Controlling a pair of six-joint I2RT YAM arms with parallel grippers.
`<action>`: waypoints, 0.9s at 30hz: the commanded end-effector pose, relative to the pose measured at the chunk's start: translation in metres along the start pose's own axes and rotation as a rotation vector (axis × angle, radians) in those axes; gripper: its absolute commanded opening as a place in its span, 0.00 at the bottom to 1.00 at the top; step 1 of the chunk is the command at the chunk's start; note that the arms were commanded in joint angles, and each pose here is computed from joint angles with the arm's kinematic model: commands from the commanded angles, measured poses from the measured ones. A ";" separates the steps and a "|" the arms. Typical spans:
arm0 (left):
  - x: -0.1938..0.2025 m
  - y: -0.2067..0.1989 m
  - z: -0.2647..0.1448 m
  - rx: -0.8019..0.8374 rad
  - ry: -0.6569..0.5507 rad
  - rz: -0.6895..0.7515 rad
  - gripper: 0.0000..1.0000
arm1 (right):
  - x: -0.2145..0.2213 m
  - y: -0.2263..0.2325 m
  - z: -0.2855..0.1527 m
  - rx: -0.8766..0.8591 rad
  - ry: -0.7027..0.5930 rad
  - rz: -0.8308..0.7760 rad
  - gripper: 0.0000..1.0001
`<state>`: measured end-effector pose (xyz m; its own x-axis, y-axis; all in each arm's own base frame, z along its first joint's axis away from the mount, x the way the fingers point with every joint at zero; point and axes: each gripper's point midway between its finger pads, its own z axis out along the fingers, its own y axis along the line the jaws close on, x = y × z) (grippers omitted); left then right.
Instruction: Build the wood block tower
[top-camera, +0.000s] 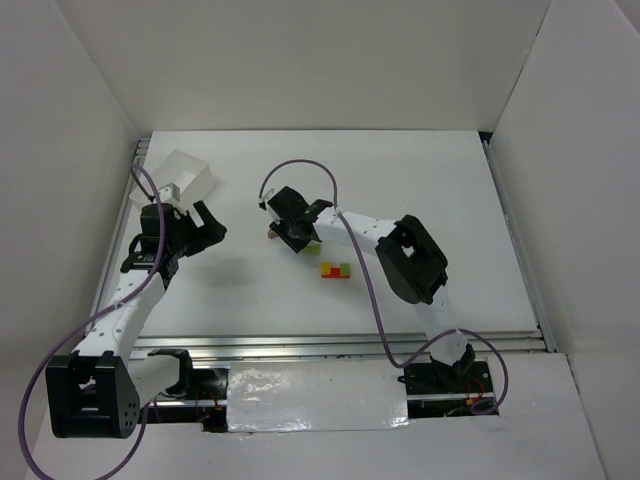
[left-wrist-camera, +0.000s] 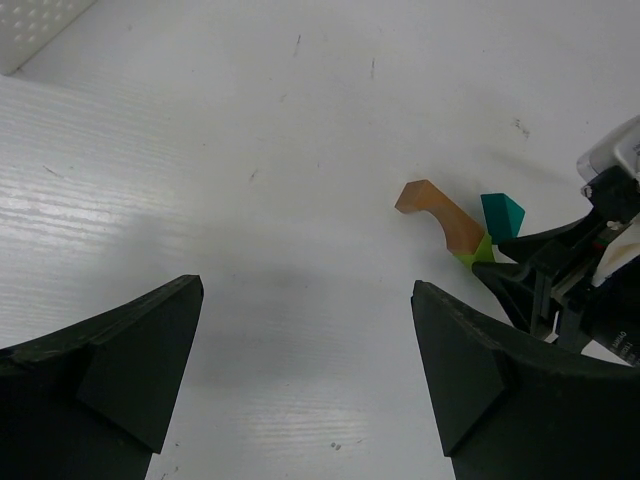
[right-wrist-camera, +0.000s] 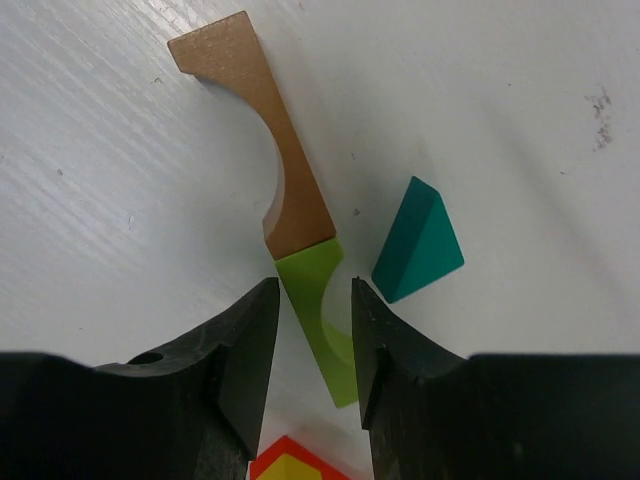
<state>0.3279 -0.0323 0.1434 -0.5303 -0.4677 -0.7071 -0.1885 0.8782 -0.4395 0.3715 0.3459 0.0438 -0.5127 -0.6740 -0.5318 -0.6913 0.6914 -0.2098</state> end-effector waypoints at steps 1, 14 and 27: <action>-0.006 -0.005 0.002 0.044 -0.029 0.017 0.99 | -0.010 0.004 0.005 -0.049 -0.016 -0.007 0.42; -0.007 -0.015 -0.005 0.106 -0.048 0.036 0.99 | -0.045 0.008 -0.034 -0.124 -0.090 0.019 0.05; 0.000 0.000 -0.013 0.005 -0.054 -0.109 0.99 | -0.039 0.122 -0.151 -0.912 0.032 0.260 0.07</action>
<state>0.3194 -0.0352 0.1468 -0.4965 -0.5161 -0.6979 -0.1959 0.8499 -0.4892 0.2812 0.4119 0.1366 -0.6448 -0.5391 -0.5419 -0.7631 0.4950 0.4155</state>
